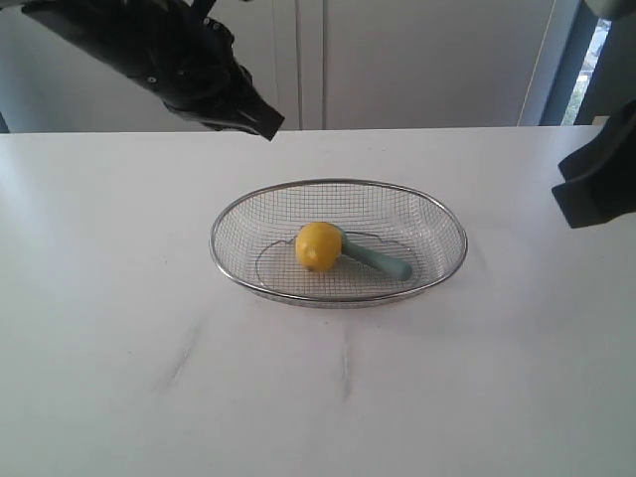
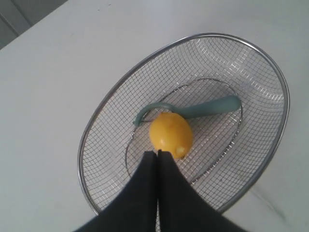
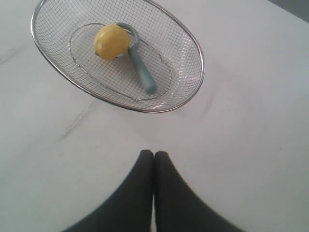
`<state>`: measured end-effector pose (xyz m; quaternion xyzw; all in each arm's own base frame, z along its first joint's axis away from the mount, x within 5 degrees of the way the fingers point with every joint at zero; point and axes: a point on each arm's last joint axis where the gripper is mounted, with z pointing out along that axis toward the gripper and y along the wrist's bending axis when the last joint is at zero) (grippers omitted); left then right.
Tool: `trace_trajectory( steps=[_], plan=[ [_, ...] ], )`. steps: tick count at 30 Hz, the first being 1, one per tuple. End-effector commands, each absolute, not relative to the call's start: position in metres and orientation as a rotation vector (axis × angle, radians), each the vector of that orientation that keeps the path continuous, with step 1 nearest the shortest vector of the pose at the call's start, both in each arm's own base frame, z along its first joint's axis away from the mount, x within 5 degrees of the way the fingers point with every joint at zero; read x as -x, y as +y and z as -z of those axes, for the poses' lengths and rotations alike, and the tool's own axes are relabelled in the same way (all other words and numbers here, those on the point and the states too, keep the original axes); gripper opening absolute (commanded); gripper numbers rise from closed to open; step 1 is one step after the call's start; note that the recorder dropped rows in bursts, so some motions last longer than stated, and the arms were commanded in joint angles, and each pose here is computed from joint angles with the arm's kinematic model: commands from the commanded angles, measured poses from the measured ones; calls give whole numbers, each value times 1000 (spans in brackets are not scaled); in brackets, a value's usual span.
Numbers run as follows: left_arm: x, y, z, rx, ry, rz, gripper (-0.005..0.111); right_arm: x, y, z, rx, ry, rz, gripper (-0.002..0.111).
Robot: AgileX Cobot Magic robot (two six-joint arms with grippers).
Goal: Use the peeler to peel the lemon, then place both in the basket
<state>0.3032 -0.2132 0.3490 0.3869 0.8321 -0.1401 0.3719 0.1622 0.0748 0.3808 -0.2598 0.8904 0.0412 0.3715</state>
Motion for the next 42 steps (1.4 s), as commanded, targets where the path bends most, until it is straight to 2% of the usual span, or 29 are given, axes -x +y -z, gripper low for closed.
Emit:
trace_trajectory(
  steps=[1, 12, 20, 26, 37, 42],
  plan=[
    [-285, -203, -347, -1018, 2056, 323, 0, -162, 73, -381, 653, 2271, -103, 0],
    [-208, -139, -343, -793, 1813, 290, 0, -162, 73, -381, 653, 2271, -103, 0],
    [-173, -74, -279, -447, 2017, 290, 0, -162, 73, -381, 652, 2269, -103, 0],
    [-143, -48, -233, -285, 2032, 245, 0, -162, 73, -381, 652, 2269, -103, 0],
    [-89, -21, -184, -159, 1810, 200, 0, -162, 73, -381, 652, 2269, -103, 0],
    [-78, -12, -186, -82, 1777, 163, 0, -162, 74, -382, 651, 2263, -105, 0]
  ],
)
